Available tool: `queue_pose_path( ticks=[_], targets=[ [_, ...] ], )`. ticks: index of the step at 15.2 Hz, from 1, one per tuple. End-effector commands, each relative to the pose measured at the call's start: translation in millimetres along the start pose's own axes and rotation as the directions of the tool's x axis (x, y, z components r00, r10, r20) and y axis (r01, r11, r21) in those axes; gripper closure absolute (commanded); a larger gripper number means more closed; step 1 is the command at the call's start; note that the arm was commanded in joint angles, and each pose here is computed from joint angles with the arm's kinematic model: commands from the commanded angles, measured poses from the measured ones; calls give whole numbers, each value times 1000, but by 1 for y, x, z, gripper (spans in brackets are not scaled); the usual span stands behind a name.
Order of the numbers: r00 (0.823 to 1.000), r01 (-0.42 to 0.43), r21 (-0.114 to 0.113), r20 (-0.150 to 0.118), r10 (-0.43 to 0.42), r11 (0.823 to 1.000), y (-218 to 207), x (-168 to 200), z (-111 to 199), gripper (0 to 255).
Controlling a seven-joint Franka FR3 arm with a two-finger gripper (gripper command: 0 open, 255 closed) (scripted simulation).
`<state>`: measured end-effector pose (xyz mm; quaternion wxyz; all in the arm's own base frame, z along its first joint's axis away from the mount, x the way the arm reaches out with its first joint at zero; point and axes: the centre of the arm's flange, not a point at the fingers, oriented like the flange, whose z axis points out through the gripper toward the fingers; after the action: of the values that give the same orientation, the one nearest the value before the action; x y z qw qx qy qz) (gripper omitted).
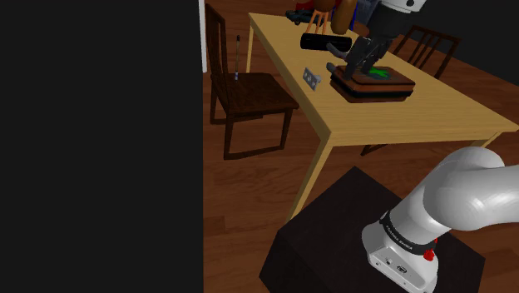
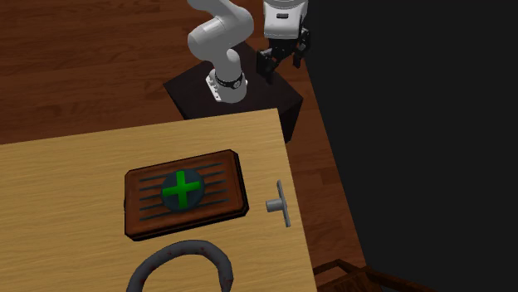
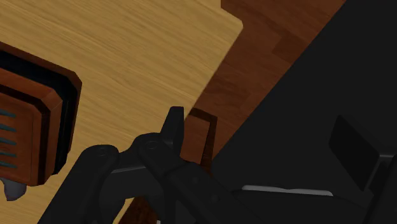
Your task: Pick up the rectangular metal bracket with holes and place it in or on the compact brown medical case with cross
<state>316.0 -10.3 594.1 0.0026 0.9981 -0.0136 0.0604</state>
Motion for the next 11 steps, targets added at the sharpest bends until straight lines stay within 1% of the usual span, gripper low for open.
queue_pose_path(
  ticks=[1,11],
  targets=[
    [1000,0,0,0,0,1000,0,0,0,0],
    [1000,16,-26,27,-15,1000,73,95,57,0]
  ],
)
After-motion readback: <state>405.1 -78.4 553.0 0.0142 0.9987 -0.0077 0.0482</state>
